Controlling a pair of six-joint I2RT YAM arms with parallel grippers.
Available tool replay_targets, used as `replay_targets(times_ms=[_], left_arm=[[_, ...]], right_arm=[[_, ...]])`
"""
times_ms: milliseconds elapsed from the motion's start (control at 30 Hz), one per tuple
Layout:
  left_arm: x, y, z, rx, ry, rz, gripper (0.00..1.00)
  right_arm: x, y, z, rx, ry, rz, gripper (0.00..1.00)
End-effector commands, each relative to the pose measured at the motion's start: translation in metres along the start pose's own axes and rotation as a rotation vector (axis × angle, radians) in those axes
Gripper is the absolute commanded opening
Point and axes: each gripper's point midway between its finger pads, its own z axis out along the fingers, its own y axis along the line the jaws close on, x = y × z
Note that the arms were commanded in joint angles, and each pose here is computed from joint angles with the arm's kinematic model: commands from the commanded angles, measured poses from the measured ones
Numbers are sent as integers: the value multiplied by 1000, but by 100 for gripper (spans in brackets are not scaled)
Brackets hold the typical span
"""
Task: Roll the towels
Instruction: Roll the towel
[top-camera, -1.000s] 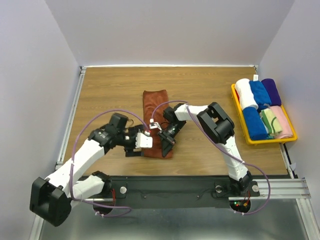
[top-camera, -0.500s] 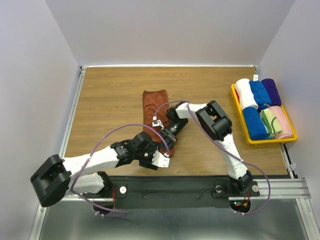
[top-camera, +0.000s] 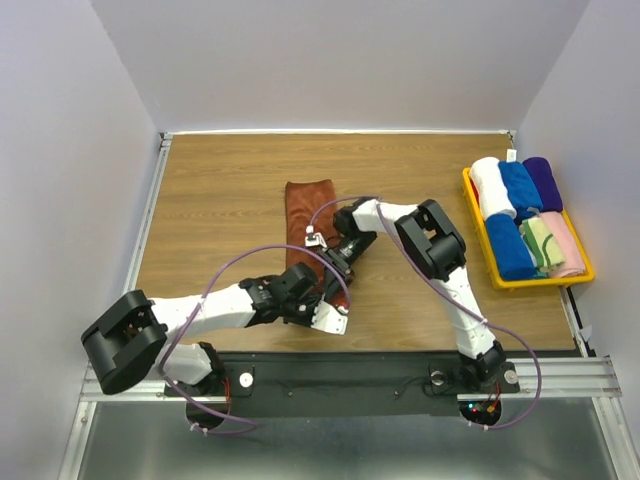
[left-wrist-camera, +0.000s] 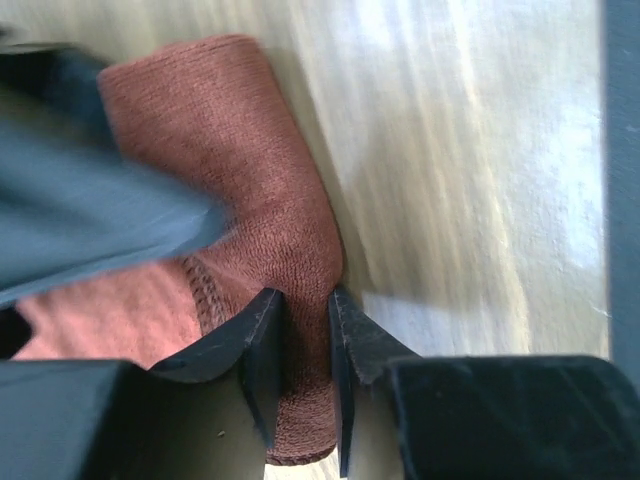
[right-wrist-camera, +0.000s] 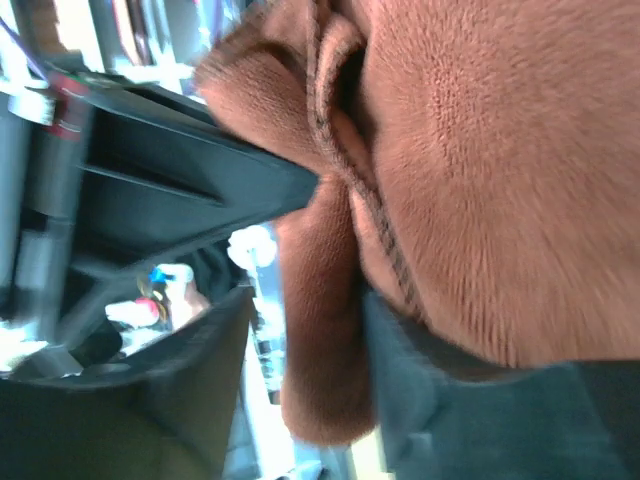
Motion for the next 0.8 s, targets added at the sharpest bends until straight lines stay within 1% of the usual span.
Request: replay_targets(times_ms=[0, 67, 133, 167, 200, 233, 267, 300, 333, 367, 400, 433, 467, 500, 533, 567, 600, 633, 667, 700, 733, 767], left_arm=[[5, -43, -7, 247, 26, -41, 23], [-1, -47, -10, 293, -7, -77, 23], [-3, -39, -12, 306, -25, -131, 23], [-2, -44, -11, 358, -30, -171, 23], [-3, -29, -14, 345, -47, -216, 23], [-4, -34, -18, 403, -67, -258, 23], [1, -33, -15, 442, -61, -305, 23], [1, -16, -17, 431, -82, -338, 23], [2, -13, -17, 455, -90, -371, 23], [0, -18, -21, 515, -109, -419, 24], [4, -20, -17, 567, -105, -467, 24], [1, -8, -17, 566, -124, -488, 25], [4, -3, -18, 582, -145, -513, 26], [7, 0, -15, 615, -138, -551, 27], [14, -4, -14, 664, -140, -611, 29], [13, 3, -18, 659, -154, -621, 29], [19, -3, -12, 716, -143, -667, 30], [16, 3, -15, 749, -164, -696, 31], [20, 10, -10, 746, -180, -710, 31], [27, 4, -8, 802, -175, -772, 31], [27, 14, -6, 801, -195, -783, 31], [28, 8, -5, 860, -198, -842, 31]], right_arm=[[-43, 22, -50, 95, -130, -137, 64], [-56, 27, -75, 140, -195, -124, 70], [-74, 42, -103, 203, -273, -167, 86], [-79, 53, -125, 236, -331, -194, 88], [-86, 57, -139, 267, -372, -230, 93], [-85, 56, -156, 315, -410, -232, 99], [-85, 59, -166, 347, -438, -247, 100], [-88, 75, -180, 388, -483, -317, 100], [-85, 74, -193, 436, -507, -331, 100], [-79, 73, -194, 459, -508, -340, 100], [-75, 78, -198, 489, -516, -373, 100], [-70, 93, -203, 528, -527, -426, 100], [-64, 93, -205, 571, -519, -464, 100], [-53, 98, -204, 607, -509, -516, 100], [-45, 101, -203, 622, -503, -535, 100], [-39, 103, -200, 630, -499, -558, 100], [-27, 95, -191, 631, -481, -550, 100], [-22, 105, -185, 671, -466, -609, 100], [-19, 104, -179, 691, -445, -629, 100], [-15, 103, -170, 711, -418, -647, 99], [-12, 97, -161, 735, -391, -664, 98], [-10, 98, -145, 784, -342, -712, 98]])
